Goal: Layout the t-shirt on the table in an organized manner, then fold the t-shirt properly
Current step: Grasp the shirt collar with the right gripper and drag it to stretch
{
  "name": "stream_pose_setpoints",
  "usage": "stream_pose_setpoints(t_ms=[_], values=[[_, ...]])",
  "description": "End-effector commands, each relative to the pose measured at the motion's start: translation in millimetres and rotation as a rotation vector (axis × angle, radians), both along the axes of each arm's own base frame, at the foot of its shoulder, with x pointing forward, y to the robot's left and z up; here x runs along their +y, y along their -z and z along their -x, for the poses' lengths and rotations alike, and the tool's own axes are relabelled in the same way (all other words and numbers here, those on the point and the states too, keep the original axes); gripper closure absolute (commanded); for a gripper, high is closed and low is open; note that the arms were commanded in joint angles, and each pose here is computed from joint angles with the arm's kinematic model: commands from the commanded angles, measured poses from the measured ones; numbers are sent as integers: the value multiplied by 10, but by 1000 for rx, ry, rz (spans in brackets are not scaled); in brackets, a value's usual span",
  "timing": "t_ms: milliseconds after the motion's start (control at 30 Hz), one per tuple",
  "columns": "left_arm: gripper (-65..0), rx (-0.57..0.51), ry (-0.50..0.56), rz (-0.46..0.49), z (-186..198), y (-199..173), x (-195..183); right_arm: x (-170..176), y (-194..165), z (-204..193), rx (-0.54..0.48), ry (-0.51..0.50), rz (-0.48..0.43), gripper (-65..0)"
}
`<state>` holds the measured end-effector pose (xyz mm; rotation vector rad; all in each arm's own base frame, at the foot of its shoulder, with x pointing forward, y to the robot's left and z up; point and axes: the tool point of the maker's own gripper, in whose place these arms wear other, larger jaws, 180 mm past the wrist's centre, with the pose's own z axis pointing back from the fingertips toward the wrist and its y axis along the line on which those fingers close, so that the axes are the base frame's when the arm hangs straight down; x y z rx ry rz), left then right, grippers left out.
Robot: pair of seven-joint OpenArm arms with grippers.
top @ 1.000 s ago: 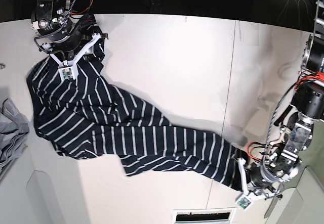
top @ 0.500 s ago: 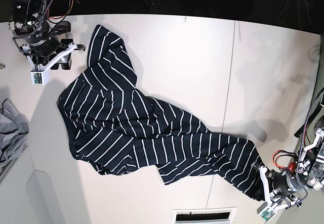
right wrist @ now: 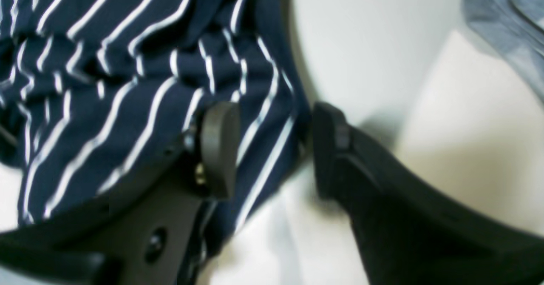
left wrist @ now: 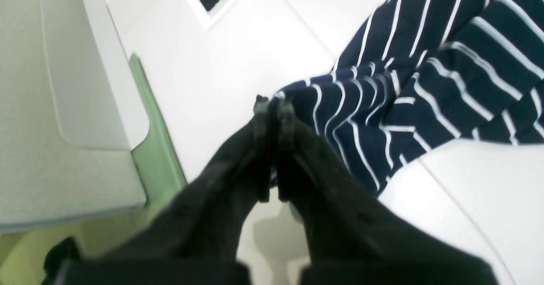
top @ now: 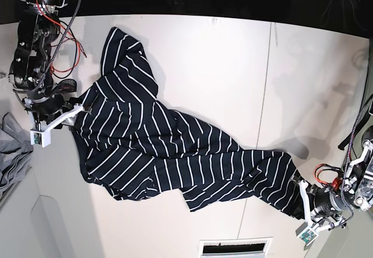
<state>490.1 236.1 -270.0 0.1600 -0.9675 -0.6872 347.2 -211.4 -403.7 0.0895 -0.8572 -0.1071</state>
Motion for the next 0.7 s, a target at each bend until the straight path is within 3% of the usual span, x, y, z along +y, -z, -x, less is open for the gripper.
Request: stream_pose_setpoints(t_ms=[0, 300, 367, 433, 667], values=[[0, -58, -10, 0, -100, -256, 58, -43, -119, -152, -50, -1, 2, -283], [0, -32, -15, -5, -47, -150, 69, 42, -319, -693, -122, 16, -72, -286], [0, -23, -15, -6, -28, -114, 71, 110, -355, -803, -135, 16, -96, -319], [0, -18, -15, -6, -15, -89, 71, 194, -332, -898, -142, 19, -122, -349], [0, -12, -17, -7, -6, -73, 75, 506, 18, -1051, -98, 21, -181, -349]])
